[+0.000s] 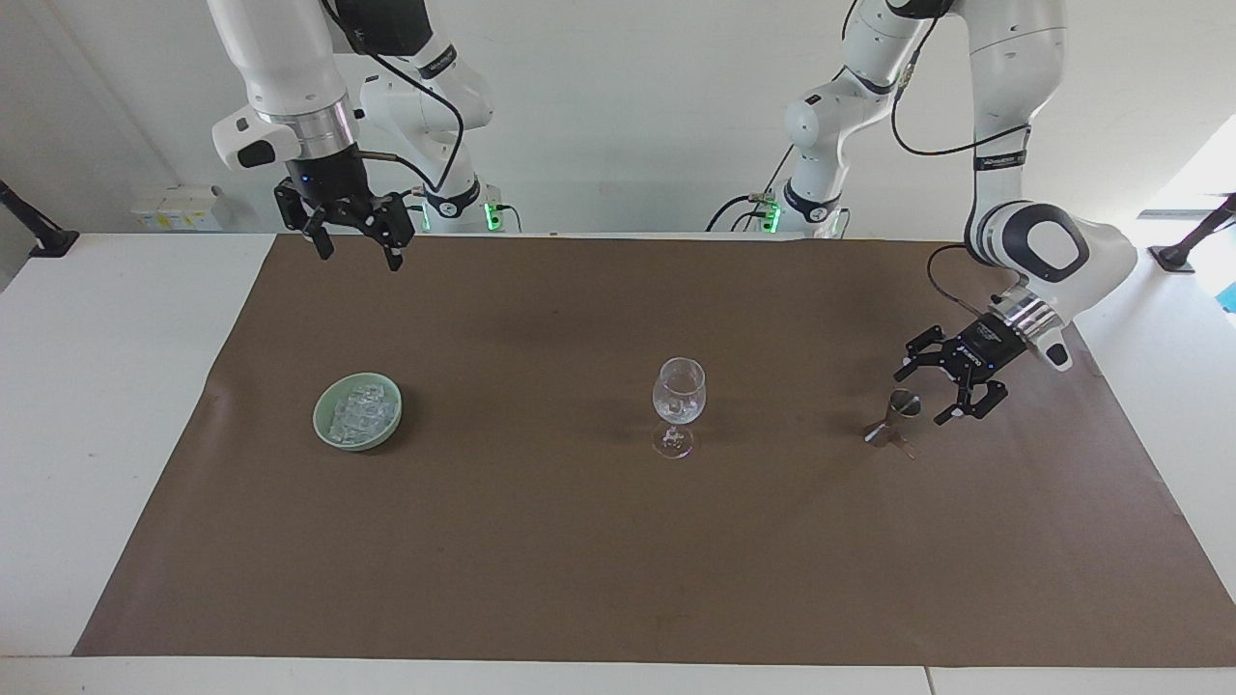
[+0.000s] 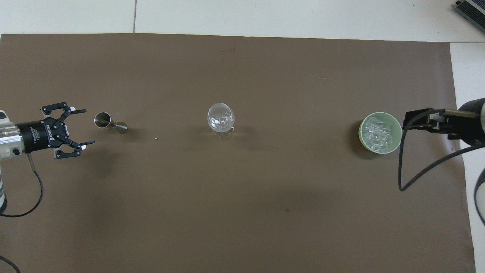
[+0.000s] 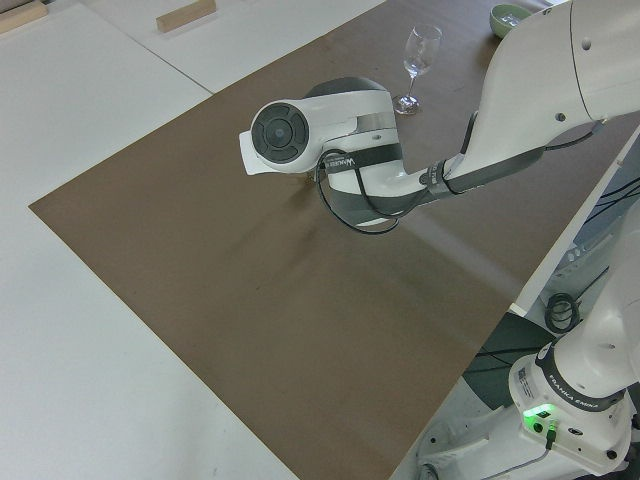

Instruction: Pour wine and add ice with both arms

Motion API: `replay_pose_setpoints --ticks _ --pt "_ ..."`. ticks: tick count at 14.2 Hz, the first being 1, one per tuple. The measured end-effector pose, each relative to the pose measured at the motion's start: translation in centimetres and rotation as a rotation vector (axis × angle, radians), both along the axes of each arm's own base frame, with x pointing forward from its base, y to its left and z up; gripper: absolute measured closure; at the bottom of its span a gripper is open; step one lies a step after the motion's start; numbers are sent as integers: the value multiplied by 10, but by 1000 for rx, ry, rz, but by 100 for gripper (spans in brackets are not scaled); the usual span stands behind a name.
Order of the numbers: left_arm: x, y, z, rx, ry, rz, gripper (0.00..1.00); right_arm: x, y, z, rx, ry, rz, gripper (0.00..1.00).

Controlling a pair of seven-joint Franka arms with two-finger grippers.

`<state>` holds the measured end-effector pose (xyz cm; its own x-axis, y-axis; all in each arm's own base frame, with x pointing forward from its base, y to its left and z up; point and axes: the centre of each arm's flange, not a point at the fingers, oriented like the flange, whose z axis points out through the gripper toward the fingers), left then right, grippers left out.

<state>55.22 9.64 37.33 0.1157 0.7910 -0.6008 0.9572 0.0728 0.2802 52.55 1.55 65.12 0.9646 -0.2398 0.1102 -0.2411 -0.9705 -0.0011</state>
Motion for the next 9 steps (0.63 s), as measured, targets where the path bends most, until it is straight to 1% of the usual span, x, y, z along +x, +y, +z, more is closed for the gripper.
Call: replay_pose_setpoints --ticks 2,5,9 --pt "7 6 28 86 -28 -75 0 0 -4 19 1 -15 -7 0" --pt "15 22 60 191 -61 -155 0 2 -8 47 1 -20 -16 0" --pt "20 32 81 287 -108 -261 0 9 -25 50 0 -13 -36 0"
